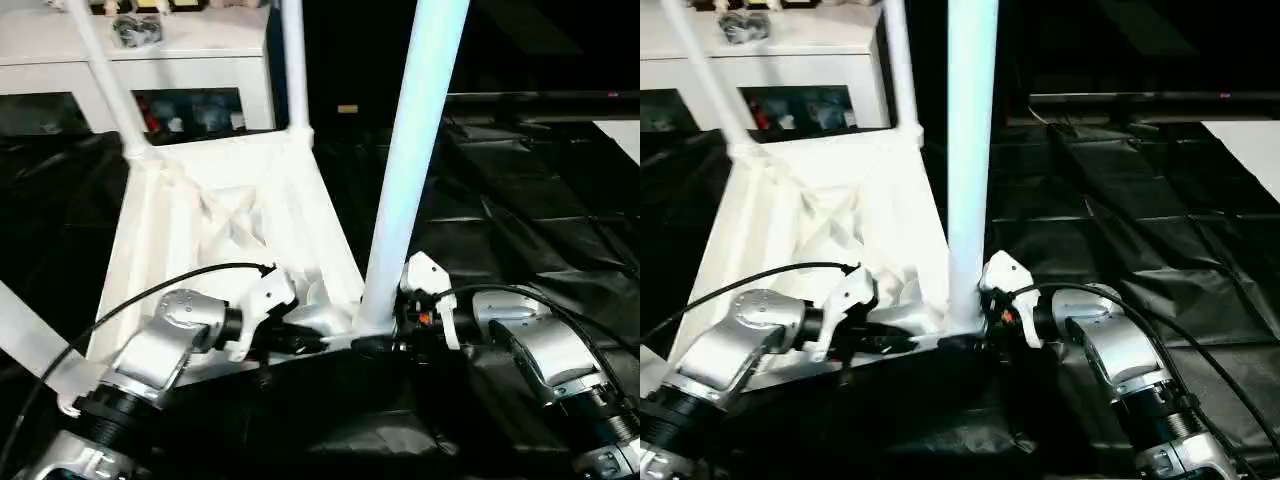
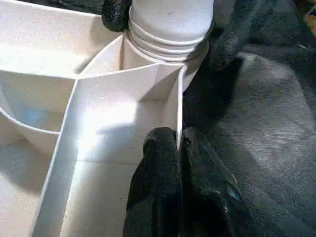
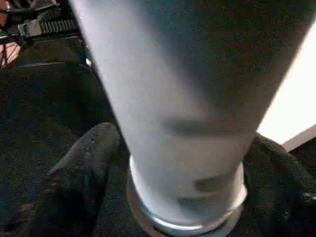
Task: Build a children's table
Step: Rotate leg to tighten
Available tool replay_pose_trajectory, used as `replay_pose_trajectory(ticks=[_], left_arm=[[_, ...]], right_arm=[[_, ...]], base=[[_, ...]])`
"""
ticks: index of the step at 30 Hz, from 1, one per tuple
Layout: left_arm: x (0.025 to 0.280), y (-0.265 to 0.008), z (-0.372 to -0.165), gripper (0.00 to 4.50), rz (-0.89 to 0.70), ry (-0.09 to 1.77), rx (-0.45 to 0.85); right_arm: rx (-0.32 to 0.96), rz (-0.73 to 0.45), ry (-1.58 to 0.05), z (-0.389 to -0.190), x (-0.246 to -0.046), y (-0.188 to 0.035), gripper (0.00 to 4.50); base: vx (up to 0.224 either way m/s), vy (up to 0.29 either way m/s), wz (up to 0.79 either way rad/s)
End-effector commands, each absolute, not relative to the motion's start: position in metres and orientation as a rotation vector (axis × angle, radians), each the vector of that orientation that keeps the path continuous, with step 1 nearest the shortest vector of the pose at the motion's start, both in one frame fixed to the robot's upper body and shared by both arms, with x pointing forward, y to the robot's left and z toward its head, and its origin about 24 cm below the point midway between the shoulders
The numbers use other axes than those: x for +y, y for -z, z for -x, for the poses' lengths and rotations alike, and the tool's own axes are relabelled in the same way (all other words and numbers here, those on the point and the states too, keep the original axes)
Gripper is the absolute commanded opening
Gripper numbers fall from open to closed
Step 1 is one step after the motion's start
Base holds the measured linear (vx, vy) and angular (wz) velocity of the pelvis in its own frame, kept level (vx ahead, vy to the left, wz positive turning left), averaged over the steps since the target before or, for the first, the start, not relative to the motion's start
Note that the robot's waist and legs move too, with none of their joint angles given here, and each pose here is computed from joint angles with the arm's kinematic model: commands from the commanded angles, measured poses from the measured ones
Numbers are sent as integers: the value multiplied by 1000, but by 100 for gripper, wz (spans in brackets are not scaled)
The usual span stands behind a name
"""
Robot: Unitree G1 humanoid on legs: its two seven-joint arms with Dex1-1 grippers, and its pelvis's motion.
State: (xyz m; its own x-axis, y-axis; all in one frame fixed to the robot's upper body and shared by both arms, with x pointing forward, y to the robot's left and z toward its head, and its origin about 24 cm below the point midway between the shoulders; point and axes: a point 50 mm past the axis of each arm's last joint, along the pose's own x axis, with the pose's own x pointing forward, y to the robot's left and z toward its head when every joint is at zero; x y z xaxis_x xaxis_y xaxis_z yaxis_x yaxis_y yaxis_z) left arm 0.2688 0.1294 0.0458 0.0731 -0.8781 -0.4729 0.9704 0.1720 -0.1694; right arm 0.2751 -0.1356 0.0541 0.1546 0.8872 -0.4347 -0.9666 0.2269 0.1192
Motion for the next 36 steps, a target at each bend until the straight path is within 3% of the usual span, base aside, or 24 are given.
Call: replay_pose_trajectory(ticks=[1, 9, 18, 20, 27, 31, 33, 36], left_arm=[[108, -66, -267, 0, -199, 1552, 405], [106, -66, -269, 0, -200, 1551, 402], [102, -62, -273, 0, -173, 1465, 389], [91, -59, -282, 0, -169, 1361, 383], [61, -57, -295, 0, -145, 1170, 370], [44, -59, -296, 0, -114, 1145, 359], [38, -61, -294, 0, -99, 1156, 350], [40, -61, -292, 0, -103, 1186, 342]], right_arm=[[476, 220, -1420, -267, -125, -52, 342], [487, 215, -1428, -266, -123, -49, 280], [493, 161, -1340, -262, -111, -36, 273], [499, 164, -1140, -274, -104, -23, 273], [524, 149, -763, -299, -84, -9, 270], [512, 168, -688, -307, -70, -8, 270], [488, 88, -729, -309, -62, -13, 326], [473, 57, -758, -310, -63, -18, 346]], base=[[0, 0, 0], [0, 0, 0], [0, 0, 0], [0, 0, 0], [0, 0, 0], [0, 0, 0], [0, 0, 0], [0, 0, 0]])
